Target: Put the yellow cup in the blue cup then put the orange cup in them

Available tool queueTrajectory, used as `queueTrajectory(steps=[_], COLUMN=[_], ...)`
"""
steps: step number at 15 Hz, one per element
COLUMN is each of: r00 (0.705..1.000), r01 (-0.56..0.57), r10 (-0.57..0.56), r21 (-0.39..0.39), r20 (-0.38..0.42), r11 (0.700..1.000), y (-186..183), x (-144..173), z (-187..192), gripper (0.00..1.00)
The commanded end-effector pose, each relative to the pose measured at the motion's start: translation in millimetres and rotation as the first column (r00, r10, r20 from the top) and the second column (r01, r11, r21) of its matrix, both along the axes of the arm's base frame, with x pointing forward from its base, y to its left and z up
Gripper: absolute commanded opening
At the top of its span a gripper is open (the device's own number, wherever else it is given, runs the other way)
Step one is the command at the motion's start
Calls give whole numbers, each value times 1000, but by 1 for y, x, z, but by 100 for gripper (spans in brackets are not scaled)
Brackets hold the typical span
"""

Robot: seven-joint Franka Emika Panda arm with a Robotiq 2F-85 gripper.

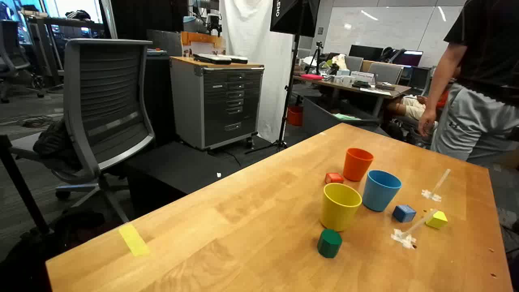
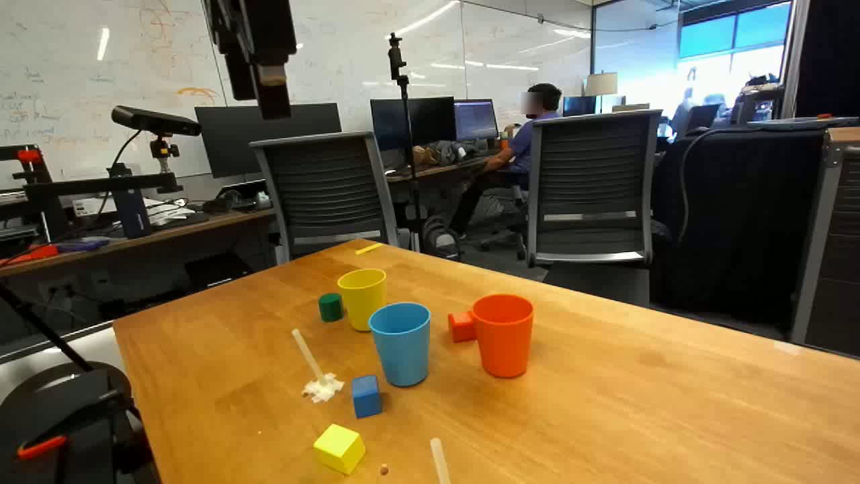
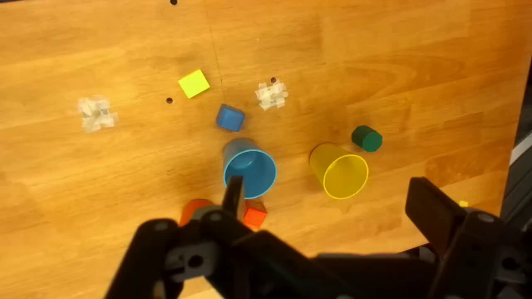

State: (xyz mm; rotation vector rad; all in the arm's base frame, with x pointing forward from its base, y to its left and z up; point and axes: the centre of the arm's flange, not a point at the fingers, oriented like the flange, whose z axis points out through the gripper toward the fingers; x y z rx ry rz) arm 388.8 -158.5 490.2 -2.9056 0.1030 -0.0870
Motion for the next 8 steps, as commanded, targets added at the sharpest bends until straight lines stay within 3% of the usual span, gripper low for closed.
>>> queueTrajectory(steps=[1, 8], r00=[1000, 1000], r01=[1, -22], r10=[-1, 22], r21=[-1, -14], r20=[4, 1], r11=[1000, 1000], y=[0, 23], x=[0, 10], z=[2, -13], gripper=[100, 100])
